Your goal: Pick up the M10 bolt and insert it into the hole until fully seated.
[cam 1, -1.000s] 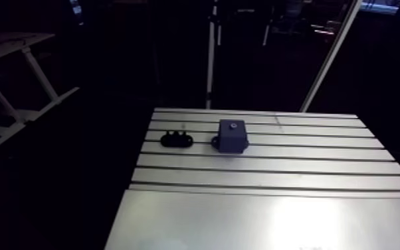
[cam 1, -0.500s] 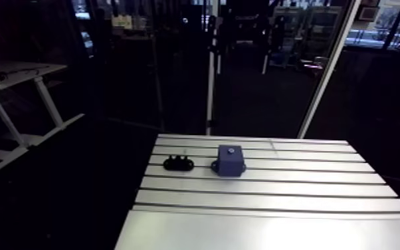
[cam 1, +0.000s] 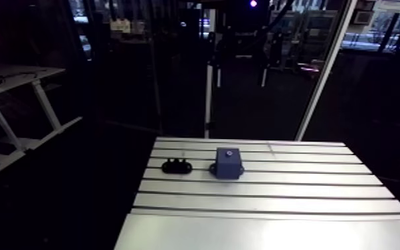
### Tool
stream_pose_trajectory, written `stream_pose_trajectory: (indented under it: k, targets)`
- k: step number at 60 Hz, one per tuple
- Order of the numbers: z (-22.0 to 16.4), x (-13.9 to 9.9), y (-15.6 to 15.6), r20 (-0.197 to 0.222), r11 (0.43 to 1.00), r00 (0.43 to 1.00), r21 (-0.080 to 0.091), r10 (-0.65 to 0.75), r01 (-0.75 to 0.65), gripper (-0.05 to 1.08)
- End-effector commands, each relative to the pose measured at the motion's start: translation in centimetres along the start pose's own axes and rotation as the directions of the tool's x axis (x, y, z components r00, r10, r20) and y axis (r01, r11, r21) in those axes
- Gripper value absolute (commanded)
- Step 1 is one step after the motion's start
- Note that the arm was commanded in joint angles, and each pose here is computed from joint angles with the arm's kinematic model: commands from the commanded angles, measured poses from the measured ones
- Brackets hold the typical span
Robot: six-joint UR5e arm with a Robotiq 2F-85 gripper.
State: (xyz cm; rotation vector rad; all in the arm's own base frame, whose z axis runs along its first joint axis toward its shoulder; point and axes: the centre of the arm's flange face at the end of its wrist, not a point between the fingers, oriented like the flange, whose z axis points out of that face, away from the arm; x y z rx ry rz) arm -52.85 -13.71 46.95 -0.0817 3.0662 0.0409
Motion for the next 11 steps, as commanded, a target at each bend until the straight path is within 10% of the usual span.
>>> stream_pose_trajectory:
  k: [1,11]
  targets:
    - [-0.21,0.10,0.03,-0.011,1.000,1.000,-0.001,0.000,0.000,0.01]
    - [-0.29,0.11,0.02,-0.013,1.000,1.000,-0.001,0.000,0.000,0.01]
